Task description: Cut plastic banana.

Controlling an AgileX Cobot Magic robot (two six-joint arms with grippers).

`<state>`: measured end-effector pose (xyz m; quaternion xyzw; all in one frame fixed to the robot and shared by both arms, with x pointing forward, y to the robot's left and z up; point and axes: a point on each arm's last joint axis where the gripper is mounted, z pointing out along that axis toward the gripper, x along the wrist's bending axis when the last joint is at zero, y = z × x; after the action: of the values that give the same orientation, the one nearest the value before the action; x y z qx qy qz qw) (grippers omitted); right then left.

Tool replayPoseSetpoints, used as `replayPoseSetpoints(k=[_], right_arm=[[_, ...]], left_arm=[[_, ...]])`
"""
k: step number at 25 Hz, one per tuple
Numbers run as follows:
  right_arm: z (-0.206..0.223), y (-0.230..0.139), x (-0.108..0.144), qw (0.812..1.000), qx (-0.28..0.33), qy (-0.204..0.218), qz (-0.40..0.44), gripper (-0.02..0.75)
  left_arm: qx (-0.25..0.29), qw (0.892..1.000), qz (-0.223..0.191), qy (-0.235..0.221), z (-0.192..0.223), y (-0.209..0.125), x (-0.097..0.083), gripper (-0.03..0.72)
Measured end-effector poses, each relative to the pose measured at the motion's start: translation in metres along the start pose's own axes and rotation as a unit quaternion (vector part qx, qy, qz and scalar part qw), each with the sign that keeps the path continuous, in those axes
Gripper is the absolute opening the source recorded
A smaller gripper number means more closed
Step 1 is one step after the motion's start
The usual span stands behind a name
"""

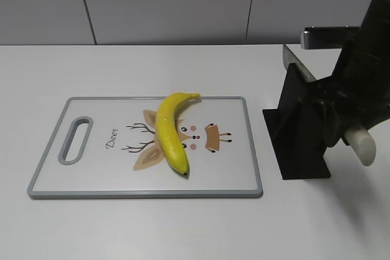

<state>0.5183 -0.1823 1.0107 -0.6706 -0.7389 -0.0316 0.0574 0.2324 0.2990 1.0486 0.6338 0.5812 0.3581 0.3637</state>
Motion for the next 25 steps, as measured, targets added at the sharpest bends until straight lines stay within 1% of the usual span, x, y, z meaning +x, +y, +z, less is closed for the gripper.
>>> replayPoseSetpoints(k=[5, 7, 10, 15, 20, 22, 25], right_arm=[[-0.023, 0.008, 0.005, 1.000, -0.017, 0.004, -0.008, 0.185], [-0.034, 0.014, 0.008, 0.999, -0.041, 0.010, -0.024, 0.185], [-0.055, 0.017, 0.015, 0.995, -0.081, 0.030, -0.044, 0.179], [-0.078, 0.017, 0.019, 0.989, -0.120, 0.032, -0.085, 0.179], [-0.079, 0.017, 0.019, 0.978, -0.124, 0.024, -0.164, 0.179], [-0.079, 0.017, 0.019, 0.970, -0.125, 0.019, -0.205, 0.179], [-0.082, 0.016, 0.020, 0.962, -0.129, 0.018, -0.239, 0.179]], left_arm=[[0.000, 1.000, 0.000, 0.000, 0.000, 0.000, 0.000, 0.536], [0.000, 1.000, 0.000, 0.000, 0.000, 0.000, 0.000, 0.536], [0.000, 1.000, 0.000, 0.000, 0.000, 0.000, 0.000, 0.536], [-0.001, 1.000, 0.000, 0.000, 0.000, 0.000, 0.000, 0.536], [-0.010, 1.000, 0.000, 0.001, -0.003, 0.003, 0.000, 0.536], [-0.014, 1.000, 0.000, 0.001, -0.006, 0.009, 0.000, 0.536], [-0.006, 1.000, 0.000, 0.001, -0.004, 0.022, 0.001, 0.536]])
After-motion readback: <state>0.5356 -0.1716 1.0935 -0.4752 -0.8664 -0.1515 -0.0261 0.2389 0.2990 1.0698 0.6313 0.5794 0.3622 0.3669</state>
